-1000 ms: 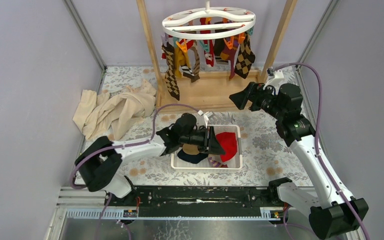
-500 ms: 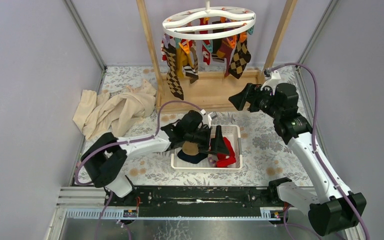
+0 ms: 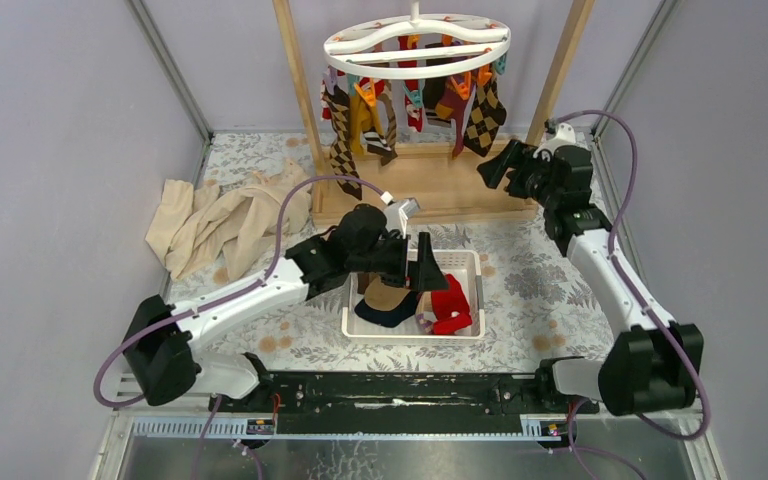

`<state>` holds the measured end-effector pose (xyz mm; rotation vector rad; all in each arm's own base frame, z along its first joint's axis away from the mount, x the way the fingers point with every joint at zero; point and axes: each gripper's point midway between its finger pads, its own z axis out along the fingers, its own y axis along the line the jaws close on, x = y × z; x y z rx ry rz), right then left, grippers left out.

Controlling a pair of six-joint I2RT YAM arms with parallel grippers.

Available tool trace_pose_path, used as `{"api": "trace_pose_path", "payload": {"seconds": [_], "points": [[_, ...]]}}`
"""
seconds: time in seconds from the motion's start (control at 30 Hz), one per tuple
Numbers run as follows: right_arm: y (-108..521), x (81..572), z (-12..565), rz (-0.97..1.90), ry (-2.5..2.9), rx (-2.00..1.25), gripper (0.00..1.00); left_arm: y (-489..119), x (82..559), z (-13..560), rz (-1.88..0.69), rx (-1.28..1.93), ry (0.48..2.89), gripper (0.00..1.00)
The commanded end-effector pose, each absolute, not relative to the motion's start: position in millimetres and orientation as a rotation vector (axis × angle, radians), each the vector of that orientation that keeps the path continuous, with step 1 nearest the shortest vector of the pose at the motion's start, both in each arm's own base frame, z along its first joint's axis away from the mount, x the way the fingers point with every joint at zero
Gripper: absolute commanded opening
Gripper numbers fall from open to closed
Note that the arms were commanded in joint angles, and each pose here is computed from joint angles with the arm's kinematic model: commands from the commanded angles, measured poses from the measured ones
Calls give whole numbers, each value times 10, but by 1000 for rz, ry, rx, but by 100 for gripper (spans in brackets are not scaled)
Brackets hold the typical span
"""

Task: Remove the socks clipped to the hanger
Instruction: Place the sock in the bin, then remove the sock from the hanger.

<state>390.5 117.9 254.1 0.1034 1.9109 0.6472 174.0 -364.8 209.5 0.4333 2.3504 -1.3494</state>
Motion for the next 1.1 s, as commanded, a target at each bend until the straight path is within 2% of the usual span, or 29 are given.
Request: {"api": "trace_pose_path", "payload": {"seconds": [0.0,0.3,0.63,0.93,1.0,1.07], "points": [[949,4355,3120,631,1697,147,88,-3463,1854,2173,-1193,413,2307,99],[917,4898,3345,557,1482,-11,86,-3313,1889,2267,-1125,426,2256,99],[899,5459,3208,487,1361,-75,84,-3251,1907,2228,-1089,453,2278,98],[946,5671,3275,515,1308,-134,85,-3274,2003,2137,-1081,454,2305,98],[943,5683,3292,526,1303,-135,83,-3285,2015,2126,-1087,453,2309,98],[967,5684,3300,554,1304,-148,75,-3288,2027,2110,-1089,448,2314,99]]}}
